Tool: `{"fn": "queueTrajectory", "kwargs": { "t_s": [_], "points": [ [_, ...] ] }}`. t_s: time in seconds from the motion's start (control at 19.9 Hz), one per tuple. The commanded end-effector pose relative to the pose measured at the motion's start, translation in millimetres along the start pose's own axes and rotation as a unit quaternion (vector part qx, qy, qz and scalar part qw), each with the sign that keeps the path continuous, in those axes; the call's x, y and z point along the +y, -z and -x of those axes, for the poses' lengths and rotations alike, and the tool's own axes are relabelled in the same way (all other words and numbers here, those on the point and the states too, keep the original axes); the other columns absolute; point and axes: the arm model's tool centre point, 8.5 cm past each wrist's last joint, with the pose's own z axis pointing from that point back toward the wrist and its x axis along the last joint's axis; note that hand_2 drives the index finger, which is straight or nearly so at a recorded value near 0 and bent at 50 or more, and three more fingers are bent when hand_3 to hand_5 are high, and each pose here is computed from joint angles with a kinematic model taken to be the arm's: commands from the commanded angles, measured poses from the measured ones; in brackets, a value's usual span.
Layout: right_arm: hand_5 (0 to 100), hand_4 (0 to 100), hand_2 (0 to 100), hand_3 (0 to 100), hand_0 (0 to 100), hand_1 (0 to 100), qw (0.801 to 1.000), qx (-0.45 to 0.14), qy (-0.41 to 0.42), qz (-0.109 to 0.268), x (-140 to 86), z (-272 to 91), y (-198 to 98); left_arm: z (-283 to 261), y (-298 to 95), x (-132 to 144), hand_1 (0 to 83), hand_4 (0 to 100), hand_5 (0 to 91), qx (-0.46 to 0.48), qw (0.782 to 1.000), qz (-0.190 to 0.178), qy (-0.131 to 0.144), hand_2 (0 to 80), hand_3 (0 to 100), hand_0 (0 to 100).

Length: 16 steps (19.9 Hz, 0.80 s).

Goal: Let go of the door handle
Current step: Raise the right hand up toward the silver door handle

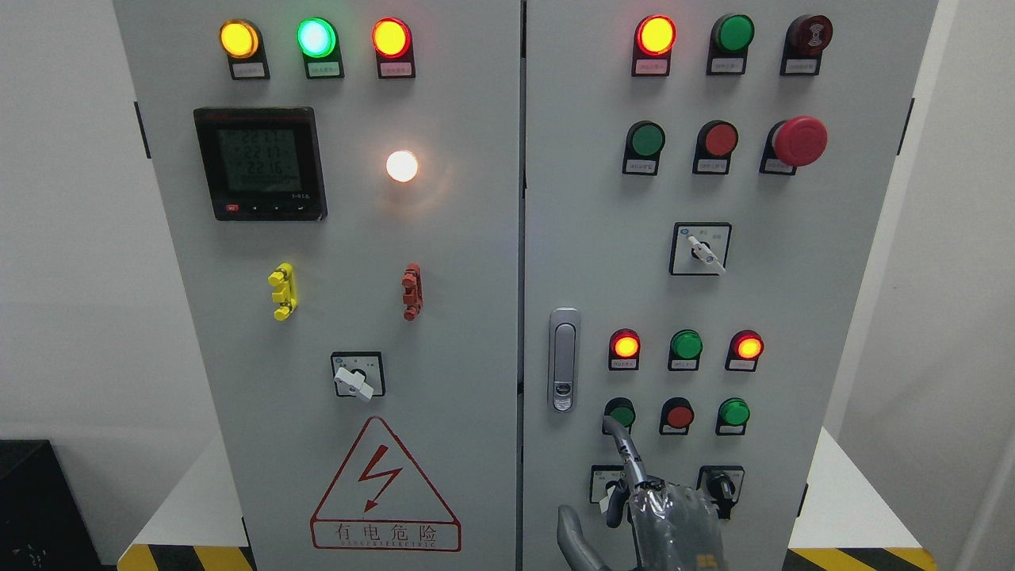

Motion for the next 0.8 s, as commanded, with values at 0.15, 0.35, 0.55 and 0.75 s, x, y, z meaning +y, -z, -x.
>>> {"fn": "queueTrajectory", "kwargs": {
  "t_s": [0.15, 0.35, 0.55, 0.75],
  "points": [
    [97, 92, 0, 100, 43, 34, 0.995, -0.015, -0.098, -0.015, 19, 1, 18, -6, 1, -1, 0.0, 1, 0.0, -0.008, 1.0, 0.001, 0.01, 2.4, 8, 0],
    [97, 91, 0, 99, 42, 34, 0.991, -0.02, -0.129, -0.012, 19, 0, 21, -6, 1, -1, 0.0, 1, 0.0, -0.008, 1.0, 0.001, 0.01, 2.4, 8, 0],
    [97, 91, 0, 99, 42, 33, 0.989, -0.025, -0.143, -0.013, 22, -2, 27, -6, 1, -1, 0.0, 1, 0.0, -0.008, 1.0, 0.001, 0.01, 2.4, 8, 0],
    [97, 91, 0, 99, 42, 33, 0.987, -0.035, -0.156, -0.007, 21, -8, 32, -6, 1, -1, 0.0, 1, 0.0, -0.008, 1.0, 0.001, 0.01, 2.6, 8, 0]
  ]
}}
